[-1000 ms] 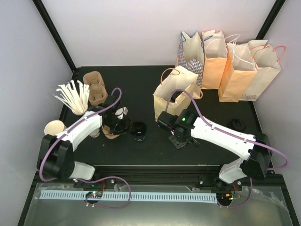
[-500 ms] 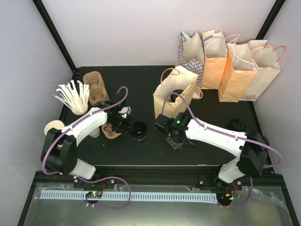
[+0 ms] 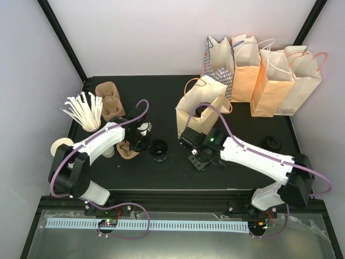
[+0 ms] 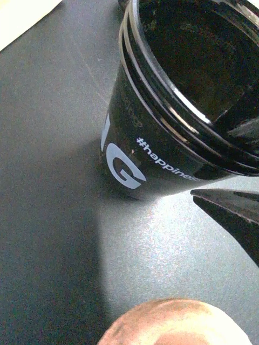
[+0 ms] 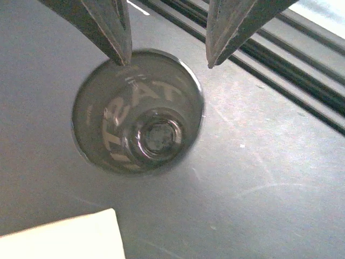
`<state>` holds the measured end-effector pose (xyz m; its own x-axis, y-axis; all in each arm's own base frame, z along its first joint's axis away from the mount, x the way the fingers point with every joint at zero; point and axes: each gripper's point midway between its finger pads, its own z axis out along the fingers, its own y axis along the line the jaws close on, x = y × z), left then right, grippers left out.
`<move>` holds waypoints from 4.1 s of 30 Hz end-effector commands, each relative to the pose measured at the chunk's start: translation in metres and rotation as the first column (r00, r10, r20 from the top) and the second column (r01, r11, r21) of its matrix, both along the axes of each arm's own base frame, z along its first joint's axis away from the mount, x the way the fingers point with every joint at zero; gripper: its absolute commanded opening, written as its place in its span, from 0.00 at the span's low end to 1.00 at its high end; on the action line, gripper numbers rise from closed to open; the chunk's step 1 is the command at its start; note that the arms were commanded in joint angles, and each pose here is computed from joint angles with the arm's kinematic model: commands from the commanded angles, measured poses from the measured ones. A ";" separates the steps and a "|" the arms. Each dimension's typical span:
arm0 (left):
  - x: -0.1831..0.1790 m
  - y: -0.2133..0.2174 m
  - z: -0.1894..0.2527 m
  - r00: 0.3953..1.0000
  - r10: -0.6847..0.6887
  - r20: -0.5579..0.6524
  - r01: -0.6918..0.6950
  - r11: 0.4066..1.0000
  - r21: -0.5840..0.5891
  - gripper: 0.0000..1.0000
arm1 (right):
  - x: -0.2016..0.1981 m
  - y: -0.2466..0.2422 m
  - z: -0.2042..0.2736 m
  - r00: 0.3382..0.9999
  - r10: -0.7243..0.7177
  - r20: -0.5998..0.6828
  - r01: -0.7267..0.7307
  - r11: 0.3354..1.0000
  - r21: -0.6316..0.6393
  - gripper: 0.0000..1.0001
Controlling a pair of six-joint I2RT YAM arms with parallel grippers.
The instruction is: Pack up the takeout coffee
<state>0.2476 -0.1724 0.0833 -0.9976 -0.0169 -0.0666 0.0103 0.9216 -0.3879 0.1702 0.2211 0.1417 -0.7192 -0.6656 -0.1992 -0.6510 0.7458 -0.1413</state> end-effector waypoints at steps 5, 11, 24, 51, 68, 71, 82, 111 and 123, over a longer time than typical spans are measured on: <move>0.017 -0.004 0.016 0.999 -0.008 0.038 0.007 1.000 0.018 0.08 | -0.004 0.034 0.036 0.999 0.030 0.030 -0.037 0.965 0.258 0.42; 0.044 0.006 0.028 0.997 -0.012 0.073 0.003 0.993 0.117 0.04 | -0.005 0.035 0.044 0.998 0.025 0.059 -0.042 0.948 0.317 0.42; 0.130 0.087 0.044 0.974 0.201 0.109 -0.224 0.931 0.287 0.04 | 0.003 0.002 0.072 0.975 -0.150 0.166 0.066 0.902 0.427 0.57; 0.123 0.107 0.019 0.964 0.258 0.059 -0.263 0.913 0.313 0.34 | 0.055 -0.090 0.055 0.843 -0.536 0.040 0.450 0.745 0.493 0.62; 0.094 0.126 0.113 0.939 0.273 0.208 -0.330 0.888 0.322 0.81 | 0.077 -0.118 0.067 0.759 -0.648 0.072 0.575 0.717 0.394 1.00; 0.087 0.128 0.133 0.917 0.294 0.269 -0.368 0.884 0.289 0.92 | 0.085 -0.124 0.081 0.729 -0.677 0.100 0.601 0.703 0.380 1.00; 0.068 0.071 0.168 0.911 0.213 0.354 -0.253 0.965 0.072 0.99 | 0.106 -0.162 0.089 0.573 -0.819 0.040 0.722 0.527 0.448 1.00; 0.030 -0.016 0.162 0.924 0.101 0.369 0.040 0.934 -0.355 0.99 | 0.125 -0.298 -0.004 0.011 -0.988 -0.152 0.988 -0.013 0.155 0.94; 0.033 -0.024 0.142 0.934 0.020 0.356 0.097 0.947 -0.307 0.99 | 0.146 -0.354 -0.057 -0.098 -0.994 -0.051 0.995 -0.097 -0.024 0.97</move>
<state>0.2742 -0.1898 0.2229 -0.9182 -0.0863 -0.3867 0.1891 0.7622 -0.6191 0.3135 -0.1113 0.0830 -0.6239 0.7753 -0.0982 0.7815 0.6185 -0.0821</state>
